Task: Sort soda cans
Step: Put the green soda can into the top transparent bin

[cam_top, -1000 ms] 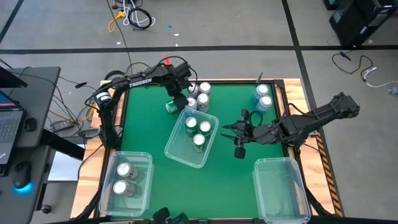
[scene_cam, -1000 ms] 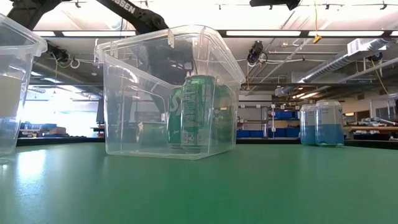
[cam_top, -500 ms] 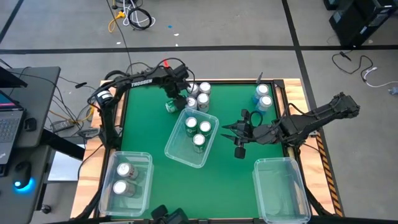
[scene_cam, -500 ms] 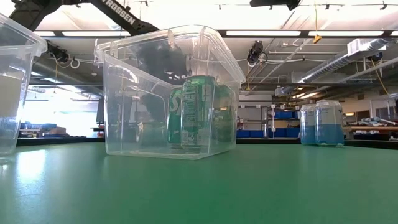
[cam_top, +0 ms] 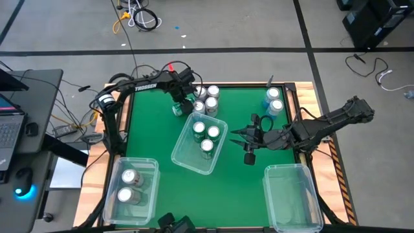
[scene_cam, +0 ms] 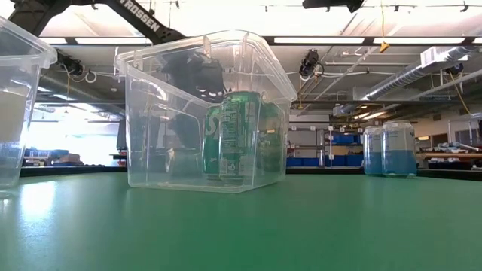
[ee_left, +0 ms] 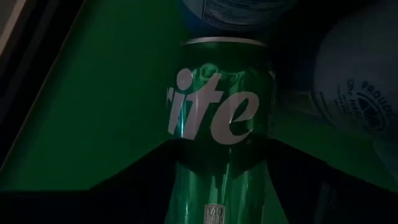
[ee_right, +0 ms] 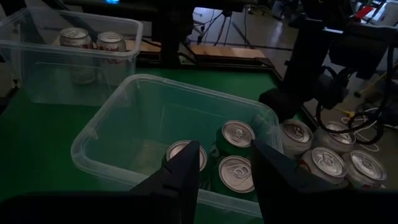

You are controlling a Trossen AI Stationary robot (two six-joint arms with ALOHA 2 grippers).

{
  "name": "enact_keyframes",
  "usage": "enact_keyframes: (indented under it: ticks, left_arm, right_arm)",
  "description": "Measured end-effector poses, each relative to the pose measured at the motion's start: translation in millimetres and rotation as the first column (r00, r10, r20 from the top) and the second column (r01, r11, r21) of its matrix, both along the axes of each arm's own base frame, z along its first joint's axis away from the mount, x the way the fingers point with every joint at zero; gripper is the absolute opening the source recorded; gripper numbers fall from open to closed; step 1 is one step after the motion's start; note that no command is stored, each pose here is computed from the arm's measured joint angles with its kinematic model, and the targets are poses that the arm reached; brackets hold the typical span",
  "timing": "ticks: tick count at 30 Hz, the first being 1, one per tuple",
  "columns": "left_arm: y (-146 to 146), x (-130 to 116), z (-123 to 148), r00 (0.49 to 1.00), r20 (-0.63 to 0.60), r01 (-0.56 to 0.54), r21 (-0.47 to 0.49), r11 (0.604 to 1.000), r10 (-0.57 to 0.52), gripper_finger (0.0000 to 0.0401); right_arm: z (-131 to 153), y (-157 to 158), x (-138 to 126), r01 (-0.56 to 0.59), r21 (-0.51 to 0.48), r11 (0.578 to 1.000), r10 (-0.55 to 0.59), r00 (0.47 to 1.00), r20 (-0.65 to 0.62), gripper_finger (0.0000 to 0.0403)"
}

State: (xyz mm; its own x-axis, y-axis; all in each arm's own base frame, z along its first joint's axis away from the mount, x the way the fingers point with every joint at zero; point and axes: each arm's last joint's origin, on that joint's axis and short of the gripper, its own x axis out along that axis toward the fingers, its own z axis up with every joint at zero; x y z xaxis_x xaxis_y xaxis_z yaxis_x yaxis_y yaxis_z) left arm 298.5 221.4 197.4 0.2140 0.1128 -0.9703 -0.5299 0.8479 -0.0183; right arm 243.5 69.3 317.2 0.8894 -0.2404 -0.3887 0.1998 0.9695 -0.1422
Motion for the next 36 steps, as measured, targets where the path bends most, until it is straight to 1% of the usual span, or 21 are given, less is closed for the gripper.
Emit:
enact_keyframes:
  ticks: [4,8,12,17,21,25,28,30,34,36]
  left_arm:
    - [0,1,-7,1.000,-0.004,0.006,-0.048,0.999,-0.006,0.0246]
    - [-3,0,-8,1.000,-0.007,0.019,-0.099,0.995,-0.020,0.0246]
    - [-3,1,-5,0.999,-0.039,0.010,-0.072,0.997,-0.013,0.0246]
    - [-5,0,-9,0.999,-0.032,0.017,-0.093,0.996,-0.020,0.0246]
    - [-9,-2,-13,0.998,-0.050,0.021,-0.104,0.994,-0.026,0.0246]
    - [-9,-2,-13,0.997,-0.068,0.018,-0.089,0.996,-0.025,0.0242]
    - [-10,-4,-9,0.995,-0.093,0.031,-0.112,0.993,-0.041,0.0221]
    - [-11,-5,-5,0.992,-0.118,0.035,-0.133,0.991,-0.051,0.0200]
    - [-10,-5,9,0.986,-0.151,0.053,-0.140,0.989,-0.074,0.0159]
    - [-12,-8,13,0.977,-0.196,0.050,-0.153,0.987,-0.080,0.0143]
  right_arm:
    - [0,0,0,0.000,-0.002,1.000,0.000,1.000,-0.003,0.0128]
    - [0,0,0,-0.001,-0.003,1.000,0.001,1.000,-0.004,0.0131]
    - [0,0,0,-0.002,-0.005,1.000,0.002,1.000,-0.005,0.0140]
    - [0,0,0,-0.002,-0.005,1.000,0.002,1.000,-0.005,0.0151]
    - [0,0,0,-0.002,-0.005,1.000,0.002,1.000,-0.005,0.0159]
    - [0,0,0,-0.002,-0.005,1.000,0.002,1.000,-0.005,0.0164]
    - [0,0,0,-0.002,-0.005,1.000,0.002,1.000,-0.005,0.0165]
    - [0,0,0,-0.002,-0.005,1.000,0.002,1.000,-0.005,0.0165]
    - [0,0,0,-0.002,-0.005,1.000,0.002,1.000,-0.005,0.0166]
    - [0,0,0,-0.002,-0.005,1.000,0.002,1.000,-0.005,0.0166]
